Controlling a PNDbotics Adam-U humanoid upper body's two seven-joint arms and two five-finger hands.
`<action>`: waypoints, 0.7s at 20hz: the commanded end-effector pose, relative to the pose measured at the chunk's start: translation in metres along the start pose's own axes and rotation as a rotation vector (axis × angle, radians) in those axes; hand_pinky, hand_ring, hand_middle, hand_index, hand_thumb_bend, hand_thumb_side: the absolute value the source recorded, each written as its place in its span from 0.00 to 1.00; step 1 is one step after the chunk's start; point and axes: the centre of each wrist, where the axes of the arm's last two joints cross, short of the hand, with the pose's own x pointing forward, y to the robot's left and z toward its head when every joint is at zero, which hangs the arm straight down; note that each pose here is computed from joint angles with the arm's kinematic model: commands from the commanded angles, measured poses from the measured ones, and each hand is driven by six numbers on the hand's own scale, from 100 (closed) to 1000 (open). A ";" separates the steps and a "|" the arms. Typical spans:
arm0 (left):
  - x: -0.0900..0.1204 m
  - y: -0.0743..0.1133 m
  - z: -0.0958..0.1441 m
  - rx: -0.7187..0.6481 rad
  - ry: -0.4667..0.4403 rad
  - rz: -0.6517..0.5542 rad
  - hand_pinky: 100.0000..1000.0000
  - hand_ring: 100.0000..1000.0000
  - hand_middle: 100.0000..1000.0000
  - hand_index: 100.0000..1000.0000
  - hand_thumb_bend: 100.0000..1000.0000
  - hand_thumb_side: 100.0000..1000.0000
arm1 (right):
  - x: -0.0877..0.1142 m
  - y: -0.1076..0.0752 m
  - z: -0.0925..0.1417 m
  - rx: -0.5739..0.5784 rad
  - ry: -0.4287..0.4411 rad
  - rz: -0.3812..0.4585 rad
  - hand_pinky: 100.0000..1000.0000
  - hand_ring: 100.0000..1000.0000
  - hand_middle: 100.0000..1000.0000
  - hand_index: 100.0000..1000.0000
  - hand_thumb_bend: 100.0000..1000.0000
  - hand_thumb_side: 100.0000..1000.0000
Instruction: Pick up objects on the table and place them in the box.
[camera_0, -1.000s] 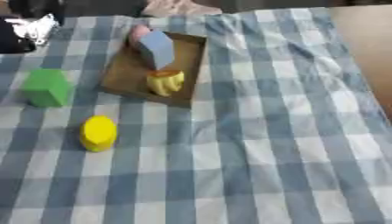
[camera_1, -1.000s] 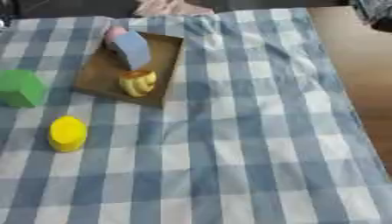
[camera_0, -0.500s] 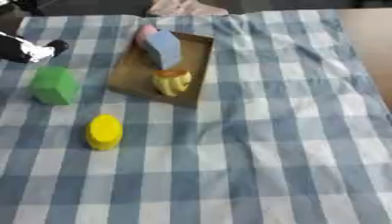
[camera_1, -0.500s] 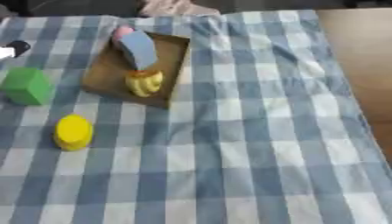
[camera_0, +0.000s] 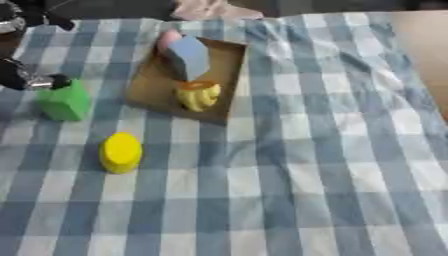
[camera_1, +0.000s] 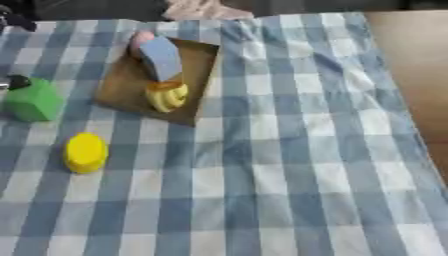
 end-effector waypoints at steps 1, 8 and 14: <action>-0.007 0.020 0.017 -0.018 0.027 -0.090 1.00 0.99 0.86 0.97 0.36 0.48 | 0.005 -0.012 -0.003 0.022 -0.009 0.047 0.81 0.59 0.40 0.74 0.00 0.41; -0.014 0.016 0.032 -0.082 0.063 -0.193 1.00 0.99 0.88 0.97 0.51 0.56 | 0.002 -0.012 0.001 0.044 0.012 0.068 0.82 0.59 0.40 0.74 0.00 0.41; -0.014 0.007 0.034 -0.158 0.092 -0.249 1.00 0.99 0.89 0.98 0.58 0.24 | 0.001 -0.010 0.003 0.044 0.023 0.064 0.82 0.58 0.39 0.73 0.00 0.41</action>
